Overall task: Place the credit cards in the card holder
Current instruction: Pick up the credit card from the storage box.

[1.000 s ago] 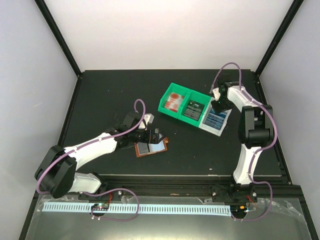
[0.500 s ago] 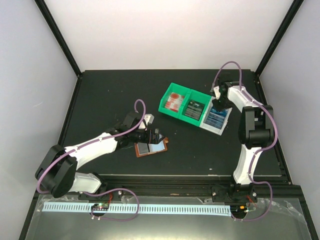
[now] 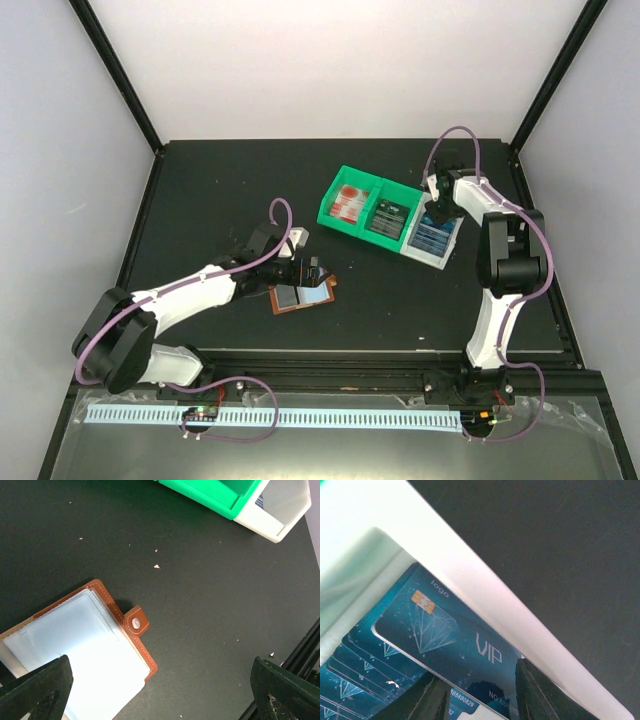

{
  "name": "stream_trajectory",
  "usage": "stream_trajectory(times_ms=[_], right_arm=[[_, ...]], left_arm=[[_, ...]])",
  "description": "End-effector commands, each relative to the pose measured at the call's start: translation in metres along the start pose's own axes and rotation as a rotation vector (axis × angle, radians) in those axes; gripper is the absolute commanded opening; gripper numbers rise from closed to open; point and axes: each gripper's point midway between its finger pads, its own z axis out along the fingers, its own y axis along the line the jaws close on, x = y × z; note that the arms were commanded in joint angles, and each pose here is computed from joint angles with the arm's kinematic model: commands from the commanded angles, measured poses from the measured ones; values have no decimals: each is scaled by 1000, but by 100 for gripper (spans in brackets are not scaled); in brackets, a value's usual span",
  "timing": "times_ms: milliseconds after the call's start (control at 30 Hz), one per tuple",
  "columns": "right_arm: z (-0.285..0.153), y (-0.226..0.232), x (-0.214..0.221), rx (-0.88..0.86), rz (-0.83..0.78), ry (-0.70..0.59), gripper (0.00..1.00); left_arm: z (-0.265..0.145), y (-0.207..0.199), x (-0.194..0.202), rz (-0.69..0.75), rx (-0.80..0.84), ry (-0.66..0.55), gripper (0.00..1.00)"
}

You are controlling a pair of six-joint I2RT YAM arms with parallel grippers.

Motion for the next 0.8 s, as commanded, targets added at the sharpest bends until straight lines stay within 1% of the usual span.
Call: stream_trajectory(times_ms=[0,167,300,367,467,533,667,767], right_arm=[[-4,0,-19,14,-40,-75,39],[5,6,-18,6,-61,-59,39],[3,14,-22,-41,-48,-68,29],[-4,22,-26,-91,-43,-92,21],[-14,35,-29,-140,-53,-114,12],[-18,42,-29,-153,-59,-117,8],[-25,52,-29,-161,-58,-104,4],[-29,46,-26,-123,-38,-94,2]], left_arm=[[2,-5,-6,-2,28,-13,99],[1,-9,-8,4,44,-14,99],[0,-17,-11,18,79,-16,99],[1,-19,-14,14,84,-18,99],[3,-23,-20,7,96,-27,99],[6,-26,-24,1,111,-32,99],[13,-37,-35,-17,151,-45,99],[23,-44,-45,-33,158,-56,99]])
